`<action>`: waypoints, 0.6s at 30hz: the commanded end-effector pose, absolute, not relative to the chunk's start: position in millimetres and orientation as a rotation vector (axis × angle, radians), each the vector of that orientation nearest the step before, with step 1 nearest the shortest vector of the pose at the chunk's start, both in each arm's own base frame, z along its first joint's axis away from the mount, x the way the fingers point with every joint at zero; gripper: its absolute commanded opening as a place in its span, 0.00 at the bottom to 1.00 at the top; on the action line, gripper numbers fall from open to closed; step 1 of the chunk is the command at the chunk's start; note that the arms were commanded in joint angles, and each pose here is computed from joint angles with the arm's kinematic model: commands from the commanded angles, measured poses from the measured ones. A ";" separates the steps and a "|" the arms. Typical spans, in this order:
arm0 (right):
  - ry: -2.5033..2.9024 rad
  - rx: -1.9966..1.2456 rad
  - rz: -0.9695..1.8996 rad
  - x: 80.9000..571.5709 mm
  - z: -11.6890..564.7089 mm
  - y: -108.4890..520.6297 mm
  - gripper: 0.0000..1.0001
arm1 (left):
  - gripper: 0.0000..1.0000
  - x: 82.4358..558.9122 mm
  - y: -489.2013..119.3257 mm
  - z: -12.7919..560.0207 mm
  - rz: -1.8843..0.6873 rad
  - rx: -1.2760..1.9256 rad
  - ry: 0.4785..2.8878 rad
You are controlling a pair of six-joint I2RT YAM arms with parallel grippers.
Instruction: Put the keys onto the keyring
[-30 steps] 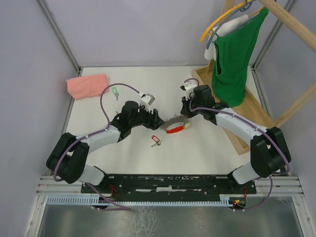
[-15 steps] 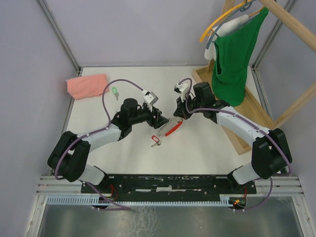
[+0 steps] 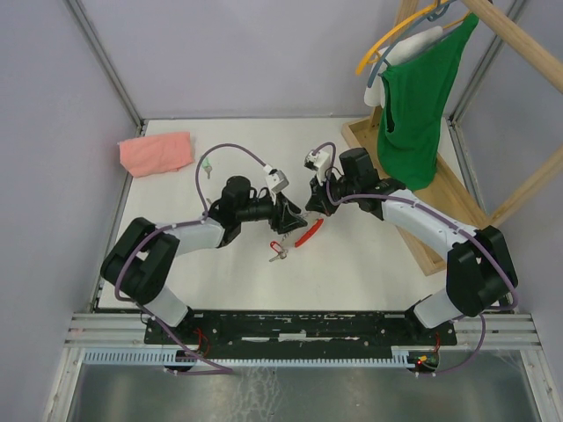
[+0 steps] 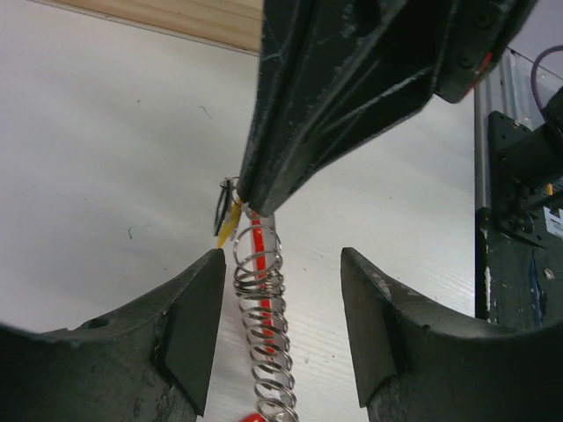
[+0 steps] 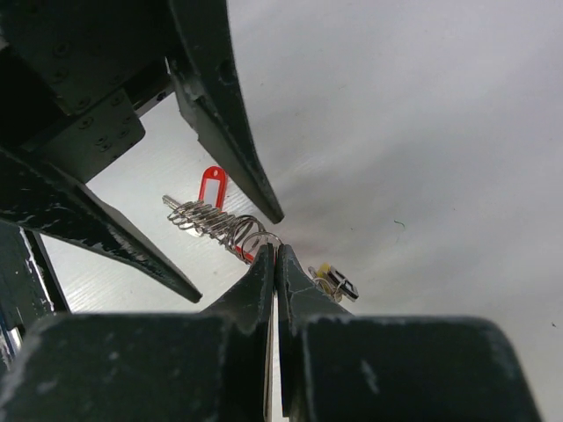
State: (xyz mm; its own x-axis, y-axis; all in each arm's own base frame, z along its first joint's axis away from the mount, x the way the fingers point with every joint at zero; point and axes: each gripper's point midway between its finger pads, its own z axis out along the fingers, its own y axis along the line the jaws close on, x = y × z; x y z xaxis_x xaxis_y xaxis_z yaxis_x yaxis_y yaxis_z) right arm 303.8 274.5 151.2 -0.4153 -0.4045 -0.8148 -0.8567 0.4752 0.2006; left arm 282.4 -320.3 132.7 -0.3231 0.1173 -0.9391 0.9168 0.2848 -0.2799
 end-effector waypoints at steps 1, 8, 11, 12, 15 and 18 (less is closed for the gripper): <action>1.903 -1.021 0.756 322.6 181.1 280.0 0.01 | 0.60 260.5 -327.9 159.6 -1.245 1.019 1.530; 1.897 -1.021 0.750 322.6 183.5 279.4 0.01 | 0.56 216.6 -317.2 165.0 -1.263 1.110 1.496; 1.880 -1.040 0.770 318.1 186.0 280.8 0.01 | 0.57 215.8 -310.4 170.0 -1.209 1.104 1.495; 1.875 -1.045 0.778 316.6 186.2 281.3 0.01 | 0.57 220.3 -307.9 170.8 -1.171 1.084 1.504; 1.869 -1.058 0.786 314.4 186.6 281.6 0.01 | 0.63 243.3 -299.4 175.2 -1.027 0.989 1.533; 1.867 -1.065 0.792 312.7 186.4 281.8 0.01 | 0.66 263.3 -298.0 180.2 -0.955 0.915 1.552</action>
